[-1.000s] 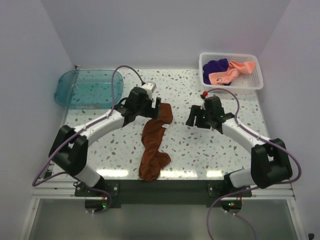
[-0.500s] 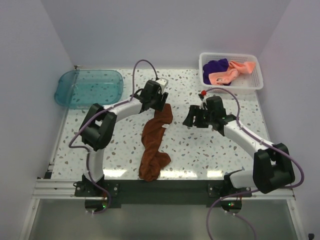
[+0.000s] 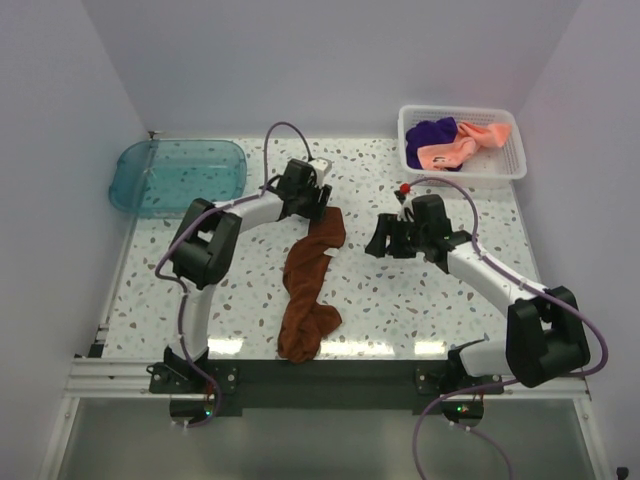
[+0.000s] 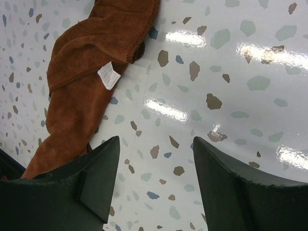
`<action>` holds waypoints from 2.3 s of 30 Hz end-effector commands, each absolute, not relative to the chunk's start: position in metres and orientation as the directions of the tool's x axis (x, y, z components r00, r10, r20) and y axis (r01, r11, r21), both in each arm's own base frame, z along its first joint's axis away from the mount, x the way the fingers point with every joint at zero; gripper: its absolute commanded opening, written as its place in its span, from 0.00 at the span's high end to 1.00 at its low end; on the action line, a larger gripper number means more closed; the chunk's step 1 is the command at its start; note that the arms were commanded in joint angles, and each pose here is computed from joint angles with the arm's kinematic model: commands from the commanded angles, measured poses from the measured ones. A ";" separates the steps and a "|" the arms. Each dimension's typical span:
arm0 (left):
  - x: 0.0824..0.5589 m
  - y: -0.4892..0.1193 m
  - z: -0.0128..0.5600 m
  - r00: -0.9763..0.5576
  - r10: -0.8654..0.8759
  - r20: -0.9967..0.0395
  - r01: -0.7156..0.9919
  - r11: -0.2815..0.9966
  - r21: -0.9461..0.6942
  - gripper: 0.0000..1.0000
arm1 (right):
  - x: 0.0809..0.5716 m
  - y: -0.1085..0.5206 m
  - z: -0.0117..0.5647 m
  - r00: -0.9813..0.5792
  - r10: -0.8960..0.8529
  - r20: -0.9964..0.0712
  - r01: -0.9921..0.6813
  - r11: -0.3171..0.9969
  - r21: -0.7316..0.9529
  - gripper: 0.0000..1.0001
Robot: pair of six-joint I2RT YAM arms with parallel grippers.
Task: Fold and stack the towels
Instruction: Flatten out the crumpled towel
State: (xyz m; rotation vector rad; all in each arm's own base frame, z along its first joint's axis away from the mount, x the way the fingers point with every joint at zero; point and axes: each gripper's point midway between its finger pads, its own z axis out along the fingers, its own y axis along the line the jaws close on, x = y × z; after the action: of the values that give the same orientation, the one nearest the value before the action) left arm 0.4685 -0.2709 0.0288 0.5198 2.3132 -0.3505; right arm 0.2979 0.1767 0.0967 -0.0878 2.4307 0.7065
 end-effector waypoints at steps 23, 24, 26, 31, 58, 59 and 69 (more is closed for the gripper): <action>0.471 -0.281 0.060 -0.558 0.238 -0.795 0.531 0.839 -0.122 1.00 | 0.350 0.246 0.078 -0.770 0.148 -0.620 -0.299 0.775 0.557 0.27; 0.471 -0.280 0.068 -0.549 0.233 -0.802 0.529 0.840 -0.118 1.00 | 0.353 0.248 0.076 -0.769 0.152 -0.620 -0.300 0.771 0.561 0.28; 0.470 -0.278 0.073 -0.544 0.232 -0.806 0.527 0.843 -0.113 1.00 | 0.361 0.254 0.071 -0.761 0.159 -0.628 -0.313 0.758 0.572 0.27; 0.469 -0.276 0.088 -0.525 0.229 -0.820 0.527 0.844 -0.102 1.00 | 0.373 0.272 0.069 -0.750 0.168 -0.640 -0.365 0.703 0.611 0.27; 0.451 -0.188 0.192 -0.403 0.165 -0.900 0.263 0.963 0.059 1.00 | 0.388 0.179 0.174 -0.675 -0.188 -0.714 -0.325 0.944 0.059 0.99; 0.445 -0.185 0.191 -0.414 0.154 -0.897 0.256 0.966 0.047 1.00 | 0.387 0.176 0.179 -0.675 -0.188 -0.714 -0.317 0.947 0.050 0.99; 0.381 -0.176 0.275 -0.300 0.087 -0.950 0.319 0.948 -0.014 1.00 | 0.340 0.182 0.244 -0.637 -0.253 -0.728 -0.428 0.902 0.061 1.00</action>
State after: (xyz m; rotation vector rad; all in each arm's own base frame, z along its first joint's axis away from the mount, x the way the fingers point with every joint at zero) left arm 0.3954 -0.1978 0.2487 0.3441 1.9084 -0.2761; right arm 0.3679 0.2007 0.2142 -0.4310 2.2856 0.3560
